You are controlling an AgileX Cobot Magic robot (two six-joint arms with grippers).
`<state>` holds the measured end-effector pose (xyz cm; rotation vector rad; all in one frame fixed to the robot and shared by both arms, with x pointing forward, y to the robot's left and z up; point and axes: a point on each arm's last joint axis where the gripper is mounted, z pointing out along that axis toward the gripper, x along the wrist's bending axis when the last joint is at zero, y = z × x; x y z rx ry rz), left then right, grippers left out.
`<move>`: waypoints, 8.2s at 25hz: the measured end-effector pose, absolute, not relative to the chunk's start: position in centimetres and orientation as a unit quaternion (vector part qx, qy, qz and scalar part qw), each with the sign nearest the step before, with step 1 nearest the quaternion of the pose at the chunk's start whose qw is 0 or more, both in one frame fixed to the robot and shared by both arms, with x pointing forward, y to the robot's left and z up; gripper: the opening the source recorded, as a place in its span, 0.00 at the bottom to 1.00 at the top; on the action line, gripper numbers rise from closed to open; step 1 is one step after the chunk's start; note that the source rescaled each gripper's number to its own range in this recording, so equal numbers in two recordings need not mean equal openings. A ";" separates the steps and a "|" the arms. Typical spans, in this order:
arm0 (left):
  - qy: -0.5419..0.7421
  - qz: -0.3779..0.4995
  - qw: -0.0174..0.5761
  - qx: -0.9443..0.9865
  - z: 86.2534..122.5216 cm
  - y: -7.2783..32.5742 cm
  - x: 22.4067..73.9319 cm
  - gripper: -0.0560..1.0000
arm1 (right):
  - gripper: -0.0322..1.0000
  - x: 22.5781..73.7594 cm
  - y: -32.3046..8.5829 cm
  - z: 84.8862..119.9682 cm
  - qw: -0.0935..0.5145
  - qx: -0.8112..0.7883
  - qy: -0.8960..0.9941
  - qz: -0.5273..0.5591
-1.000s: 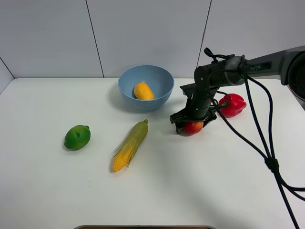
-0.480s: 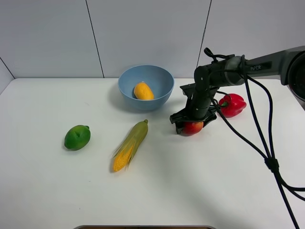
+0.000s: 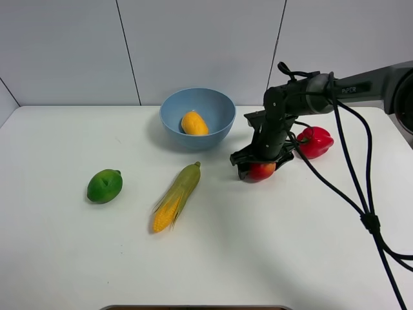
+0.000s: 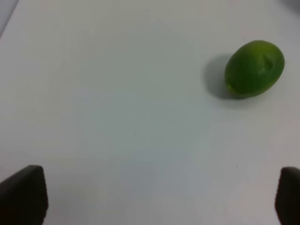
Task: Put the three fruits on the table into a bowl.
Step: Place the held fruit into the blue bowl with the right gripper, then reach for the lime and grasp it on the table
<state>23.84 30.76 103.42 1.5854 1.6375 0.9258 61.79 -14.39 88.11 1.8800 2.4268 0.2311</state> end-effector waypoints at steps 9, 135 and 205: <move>0.627 0.355 0.334 0.608 103.4 30.8 23.8 1.00 | 0.83 61.5 -14.7 92.2 0.056 0.601 0.791 0.100; 0.627 0.356 0.333 0.608 103.4 30.8 23.8 1.00 | 1.00 68.9 -2.7 92.6 0.163 0.475 0.805 0.315; 0.627 0.356 0.333 0.607 103.4 30.8 23.8 1.00 | 1.00 32.6 -30.4 135.7 0.508 0.499 0.588 0.384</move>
